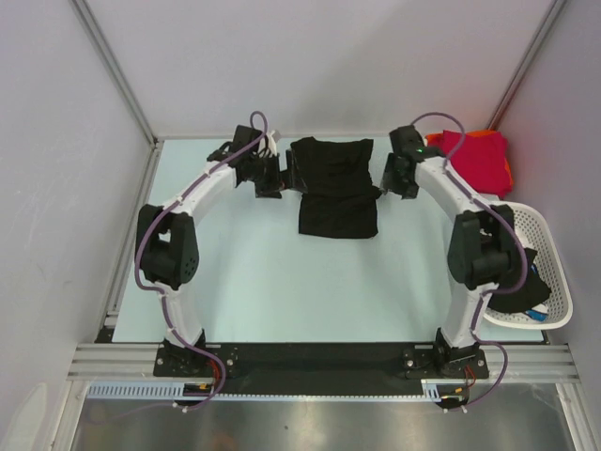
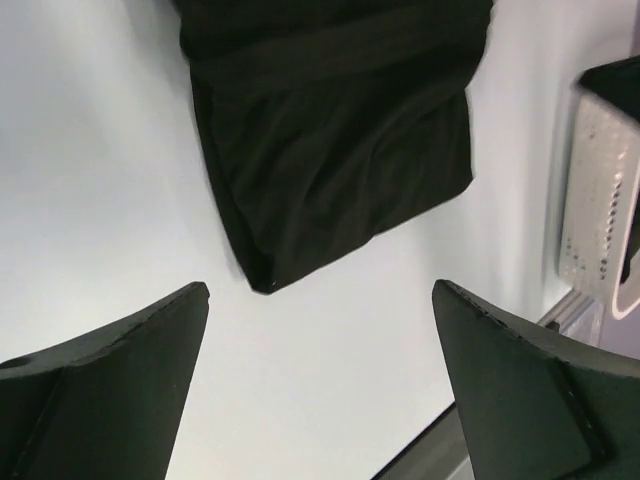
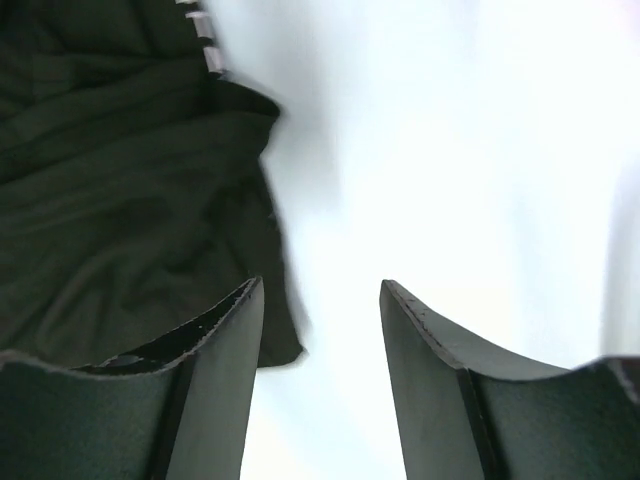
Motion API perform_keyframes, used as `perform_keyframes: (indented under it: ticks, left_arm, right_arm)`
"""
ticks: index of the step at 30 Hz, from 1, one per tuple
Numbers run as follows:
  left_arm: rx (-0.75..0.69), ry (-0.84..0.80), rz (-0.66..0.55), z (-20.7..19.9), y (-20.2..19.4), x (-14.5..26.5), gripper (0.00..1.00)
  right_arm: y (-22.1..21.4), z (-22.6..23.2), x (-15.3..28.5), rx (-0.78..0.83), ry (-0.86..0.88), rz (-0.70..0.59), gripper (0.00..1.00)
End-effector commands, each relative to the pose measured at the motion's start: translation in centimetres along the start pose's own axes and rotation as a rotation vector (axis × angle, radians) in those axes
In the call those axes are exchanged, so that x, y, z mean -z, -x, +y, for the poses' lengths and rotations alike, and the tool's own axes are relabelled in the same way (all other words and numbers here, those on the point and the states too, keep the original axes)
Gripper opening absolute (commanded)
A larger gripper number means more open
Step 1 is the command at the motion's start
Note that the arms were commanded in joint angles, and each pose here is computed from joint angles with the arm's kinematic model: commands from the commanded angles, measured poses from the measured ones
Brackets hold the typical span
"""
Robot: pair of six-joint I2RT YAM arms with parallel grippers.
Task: Fold and stack the t-shirts
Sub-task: Fold the folded rectangular tshirt in 1/3 of the way
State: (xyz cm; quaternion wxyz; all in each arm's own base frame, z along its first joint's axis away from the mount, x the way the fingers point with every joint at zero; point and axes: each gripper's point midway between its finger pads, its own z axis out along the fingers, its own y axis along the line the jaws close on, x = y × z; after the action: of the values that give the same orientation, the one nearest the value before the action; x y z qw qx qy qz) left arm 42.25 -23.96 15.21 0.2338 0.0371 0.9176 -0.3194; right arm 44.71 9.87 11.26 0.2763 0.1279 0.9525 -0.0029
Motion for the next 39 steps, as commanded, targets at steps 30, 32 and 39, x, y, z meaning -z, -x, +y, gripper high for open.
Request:
perform_keyframes:
  ticks: [30,32,39]
  left_arm:
    - [0.198,-0.097,0.333,2.5,-8.4,-12.1,0.39]
    - [0.209,-0.093,0.366,2.6,-9.2,-12.2,0.14]
    - [0.203,0.009,0.425,4.1,-11.2,-10.4,0.0]
  right_arm:
    - [-7.8,4.2,-4.8,-0.164,0.4,0.34,0.43]
    - [-8.3,4.6,-5.2,-0.176,0.421,0.373,0.16]
    - [-9.2,4.8,-4.8,-0.137,0.386,0.417,0.0]
